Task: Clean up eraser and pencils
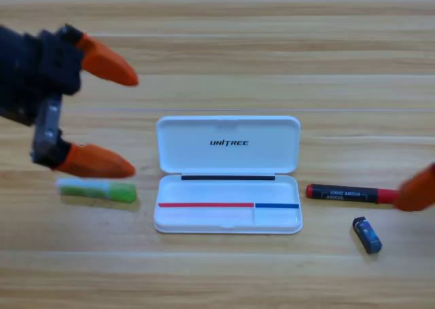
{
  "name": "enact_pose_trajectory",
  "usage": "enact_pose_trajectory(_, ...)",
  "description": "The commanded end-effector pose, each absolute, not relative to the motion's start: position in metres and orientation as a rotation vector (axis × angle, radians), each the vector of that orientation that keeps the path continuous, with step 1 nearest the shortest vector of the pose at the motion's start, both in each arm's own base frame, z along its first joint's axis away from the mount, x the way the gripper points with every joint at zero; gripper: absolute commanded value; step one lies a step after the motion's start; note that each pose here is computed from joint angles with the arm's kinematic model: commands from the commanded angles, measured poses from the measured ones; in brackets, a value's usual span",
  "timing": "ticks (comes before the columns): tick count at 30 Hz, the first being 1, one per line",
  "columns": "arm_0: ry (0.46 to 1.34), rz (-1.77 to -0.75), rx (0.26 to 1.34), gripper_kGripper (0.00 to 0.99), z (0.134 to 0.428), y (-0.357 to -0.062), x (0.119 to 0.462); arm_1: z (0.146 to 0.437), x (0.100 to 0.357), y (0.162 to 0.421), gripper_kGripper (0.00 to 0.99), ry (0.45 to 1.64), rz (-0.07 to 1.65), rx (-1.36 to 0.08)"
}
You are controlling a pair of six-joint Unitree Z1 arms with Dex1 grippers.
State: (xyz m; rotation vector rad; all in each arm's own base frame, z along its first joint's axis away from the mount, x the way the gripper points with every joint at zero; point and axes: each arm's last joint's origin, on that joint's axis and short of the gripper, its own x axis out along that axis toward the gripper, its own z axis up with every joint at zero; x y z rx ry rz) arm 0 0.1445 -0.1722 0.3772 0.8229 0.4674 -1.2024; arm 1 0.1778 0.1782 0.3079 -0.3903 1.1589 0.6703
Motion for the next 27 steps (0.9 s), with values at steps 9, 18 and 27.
enact_pose_trajectory(9,0.539,-0.918,1.320,0.989,0.400,-0.169,0.171,0.206,0.212,0.234,0.990,1.409,0.447,-0.391)
enact_pose_trajectory(18,0.721,-0.968,1.378,0.985,0.368,-0.166,0.202,0.176,0.221,0.244,0.913,1.478,0.405,-0.398)
enact_pose_trajectory(27,0.806,-1.038,1.353,0.988,0.343,-0.170,0.204,0.164,0.221,0.246,0.657,1.532,0.405,-0.388)
